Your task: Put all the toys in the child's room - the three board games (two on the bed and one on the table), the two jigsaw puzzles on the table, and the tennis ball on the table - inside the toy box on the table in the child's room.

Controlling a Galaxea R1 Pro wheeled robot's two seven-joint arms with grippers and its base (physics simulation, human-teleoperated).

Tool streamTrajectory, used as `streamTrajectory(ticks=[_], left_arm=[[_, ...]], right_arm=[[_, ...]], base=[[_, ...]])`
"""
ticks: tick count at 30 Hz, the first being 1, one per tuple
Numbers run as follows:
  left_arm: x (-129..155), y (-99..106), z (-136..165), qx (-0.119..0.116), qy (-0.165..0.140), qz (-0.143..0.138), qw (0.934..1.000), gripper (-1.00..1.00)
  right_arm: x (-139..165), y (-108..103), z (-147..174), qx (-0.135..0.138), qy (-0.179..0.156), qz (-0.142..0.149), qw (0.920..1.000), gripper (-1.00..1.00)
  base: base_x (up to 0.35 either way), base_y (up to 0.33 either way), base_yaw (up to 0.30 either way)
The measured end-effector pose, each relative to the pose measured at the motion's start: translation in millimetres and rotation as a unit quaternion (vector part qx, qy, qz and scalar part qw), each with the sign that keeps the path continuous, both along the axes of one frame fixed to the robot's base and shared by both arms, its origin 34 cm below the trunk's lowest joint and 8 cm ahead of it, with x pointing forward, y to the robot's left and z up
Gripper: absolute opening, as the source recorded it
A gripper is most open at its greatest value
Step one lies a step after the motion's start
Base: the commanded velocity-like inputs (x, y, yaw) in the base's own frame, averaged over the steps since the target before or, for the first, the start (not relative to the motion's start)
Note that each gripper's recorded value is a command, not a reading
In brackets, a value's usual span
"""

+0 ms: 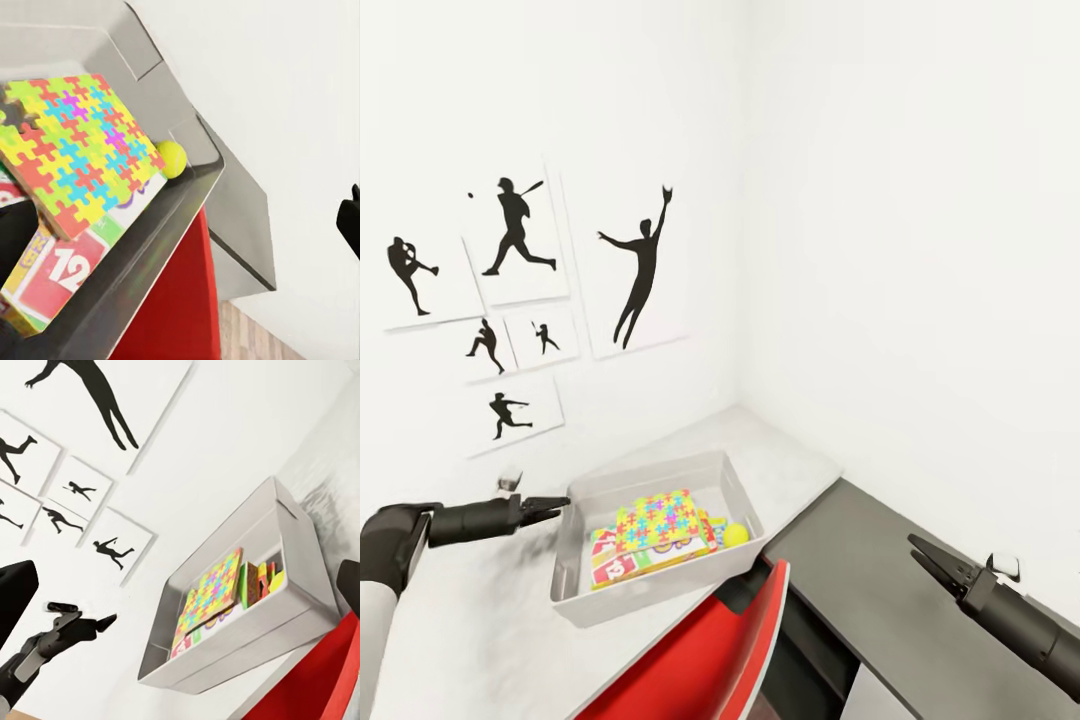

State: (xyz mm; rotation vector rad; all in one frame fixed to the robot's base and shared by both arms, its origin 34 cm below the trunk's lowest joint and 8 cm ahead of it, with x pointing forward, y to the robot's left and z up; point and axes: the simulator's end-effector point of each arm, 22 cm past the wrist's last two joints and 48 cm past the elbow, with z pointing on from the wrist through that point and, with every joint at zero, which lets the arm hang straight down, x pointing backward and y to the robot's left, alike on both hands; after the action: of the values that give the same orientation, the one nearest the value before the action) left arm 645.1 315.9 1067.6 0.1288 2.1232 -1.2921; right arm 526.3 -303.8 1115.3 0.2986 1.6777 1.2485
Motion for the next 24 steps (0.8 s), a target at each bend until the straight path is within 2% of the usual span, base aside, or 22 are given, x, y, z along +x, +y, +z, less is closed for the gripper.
streamTrajectory(ticks=[4,9,24], left_arm=[[-21,17,-10,-0.023,-0.017,0.017,0.9994,1.0],[-25,39,4,-0.038,-0.048,0.037,0.9975,1.0],[-27,42,6,-0.039,-0.055,0.038,0.997,1.0]], right_arm=[[0,0,2,0.001,-0.003,0.0,1.0,1.0],[0,2,2,0.002,-0.004,-0.001,1.0,1.0],[0,2,2,0.002,-0.004,-0.003,1.0,1.0]], base=[[-0.043,0.0,-0.007],[-0.014,0.0,-0.001],[-0.002,0.0,0.0]])
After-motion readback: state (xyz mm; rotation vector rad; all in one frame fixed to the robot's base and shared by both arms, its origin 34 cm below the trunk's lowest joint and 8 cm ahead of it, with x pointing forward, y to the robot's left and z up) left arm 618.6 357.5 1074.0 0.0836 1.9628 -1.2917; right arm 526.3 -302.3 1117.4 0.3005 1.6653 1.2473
